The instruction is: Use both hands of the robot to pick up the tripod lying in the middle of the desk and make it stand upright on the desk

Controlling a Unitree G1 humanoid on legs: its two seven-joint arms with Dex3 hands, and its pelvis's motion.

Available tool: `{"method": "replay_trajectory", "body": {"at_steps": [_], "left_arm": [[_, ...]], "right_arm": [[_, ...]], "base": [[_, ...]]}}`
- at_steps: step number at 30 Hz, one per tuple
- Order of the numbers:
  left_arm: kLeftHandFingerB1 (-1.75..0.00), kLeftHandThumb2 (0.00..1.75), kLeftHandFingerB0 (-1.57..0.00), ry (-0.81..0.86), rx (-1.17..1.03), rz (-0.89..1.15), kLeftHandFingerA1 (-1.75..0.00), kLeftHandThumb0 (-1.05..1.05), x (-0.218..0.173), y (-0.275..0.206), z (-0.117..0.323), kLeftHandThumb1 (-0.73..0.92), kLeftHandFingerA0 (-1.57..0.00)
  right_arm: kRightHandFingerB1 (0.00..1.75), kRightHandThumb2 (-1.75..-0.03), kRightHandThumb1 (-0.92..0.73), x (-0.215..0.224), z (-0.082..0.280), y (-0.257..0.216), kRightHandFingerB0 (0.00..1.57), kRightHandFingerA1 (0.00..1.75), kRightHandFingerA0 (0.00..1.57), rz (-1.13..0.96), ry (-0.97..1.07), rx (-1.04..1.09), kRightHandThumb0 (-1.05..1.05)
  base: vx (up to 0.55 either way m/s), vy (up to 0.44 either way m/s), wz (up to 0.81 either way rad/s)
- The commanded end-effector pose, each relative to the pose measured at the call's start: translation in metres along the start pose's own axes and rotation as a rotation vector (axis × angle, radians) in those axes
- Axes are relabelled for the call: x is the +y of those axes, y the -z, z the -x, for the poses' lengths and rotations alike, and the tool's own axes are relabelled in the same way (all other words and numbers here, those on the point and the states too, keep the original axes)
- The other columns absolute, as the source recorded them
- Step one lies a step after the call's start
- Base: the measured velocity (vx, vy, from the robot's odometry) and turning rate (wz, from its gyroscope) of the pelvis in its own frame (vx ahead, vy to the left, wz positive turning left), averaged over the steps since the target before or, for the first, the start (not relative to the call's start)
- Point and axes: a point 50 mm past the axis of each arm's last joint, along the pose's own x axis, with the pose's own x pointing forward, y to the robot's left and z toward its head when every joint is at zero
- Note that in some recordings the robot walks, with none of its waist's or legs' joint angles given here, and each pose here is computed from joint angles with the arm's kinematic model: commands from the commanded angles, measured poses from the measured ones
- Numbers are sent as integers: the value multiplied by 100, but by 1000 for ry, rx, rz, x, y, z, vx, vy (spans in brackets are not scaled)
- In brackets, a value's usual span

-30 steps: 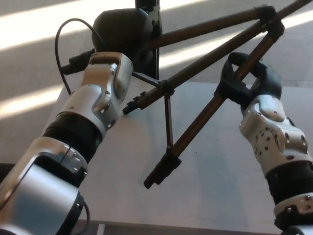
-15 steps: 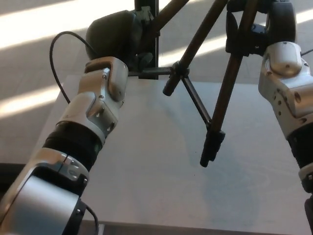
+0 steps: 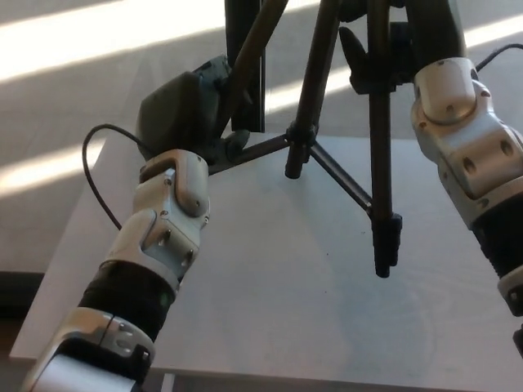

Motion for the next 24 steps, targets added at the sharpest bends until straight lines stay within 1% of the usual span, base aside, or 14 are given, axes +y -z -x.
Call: {"method": "replay_trajectory", "body": {"at_steps": [1, 5, 7, 11, 12, 13, 14, 17, 18, 20, 21, 22, 23, 24], "left_arm": [[-138, 69, -67, 24, 91, -11, -174, -15, -13, 15, 15, 67, -79], [-134, 70, -64, 31, 114, -10, -171, -13, -15, 20, 19, 68, -91], [-151, 72, -61, 36, 114, -31, -175, -19, -17, 25, 22, 66, -77], [-159, 74, -58, 46, 125, -39, -175, -19, -18, 27, 24, 66, -78], [-109, 66, -74, 45, 106, -59, -166, -16, -19, 29, 26, 68, -87], [-117, 65, -74, 48, 107, -74, -167, -15, -19, 31, 26, 69, -89], [-150, 69, -64, 69, 113, -87, -175, -17, -22, 35, 29, 67, -79], [-150, 69, -64, 77, 116, -90, -175, -17, -22, 37, 30, 67, -79], [-101, 75, -72, 79, 116, -81, -171, -17, -22, 39, 33, 64, -85], [-118, 78, -71, 92, 122, -91, -172, -15, -22, 42, 35, 64, -85], [-135, 82, -69, 95, 122, -95, -175, -16, -22, 43, 37, 62, -84], [-135, 82, -69, 95, 121, -96, -175, -16, -22, 43, 37, 62, -84], [-119, 80, -69, 104, 139, -112, -174, -19, -22, 45, 36, 62, -84], [-110, 74, -71, 104, 150, -110, -174, -19, -23, 47, 37, 65, -86]], "right_arm": [[156, -139, -41, 3, 8, -32, 83, 175, 100, 117, -42, -291, -23], [156, -140, -42, 5, 13, -19, 83, 175, 99, 104, -45, -264, -21], [157, -134, -40, 9, 18, -6, 83, 175, 97, 76, -48, -211, -24], [157, -136, -39, 11, 22, 1, 82, 175, 95, 59, -51, -193, -23], [158, -134, -40, 13, 26, 8, 81, 175, 94, 52, -49, -189, -22], [159, -132, -41, 13, 27, 10, 81, 175, 95, 42, -47, -176, -25], [162, -133, -41, 15, 32, 19, 81, 175, 95, 20, -42, -145, -22], [162, -133, -41, 16, 35, 22, 81, 175, 95, 14, -41, -137, -22], [164, -133, -41, 16, 38, 29, 79, 175, 94, 17, -37, -109, -21], [164, -124, -43, 16, 43, 38, 78, 175, 93, 9, -37, -90, -23], [128, -115, -46, 15, 45, 42, 103, 139, 120, 9, -39, -72, -31], [128, -115, -46, 15, 46, 42, 103, 139, 120, 9, -39, -71, -31], [164, -121, -43, 15, 47, 45, 80, 175, 95, 11, -37, -61, -23], [162, -121, -42, 15, 47, 47, 81, 175, 96, 12, -38, -53, -22]], "base": [[0, 0, 0], [0, 0, 0], [0, 0, 0], [0, 0, 0], [0, 0, 0], [0, 0, 0], [0, 0, 0], [0, 0, 0], [0, 0, 0], [0, 0, 0], [0, 0, 0], [0, 0, 0], [0, 0, 0], [0, 0, 0]]}}
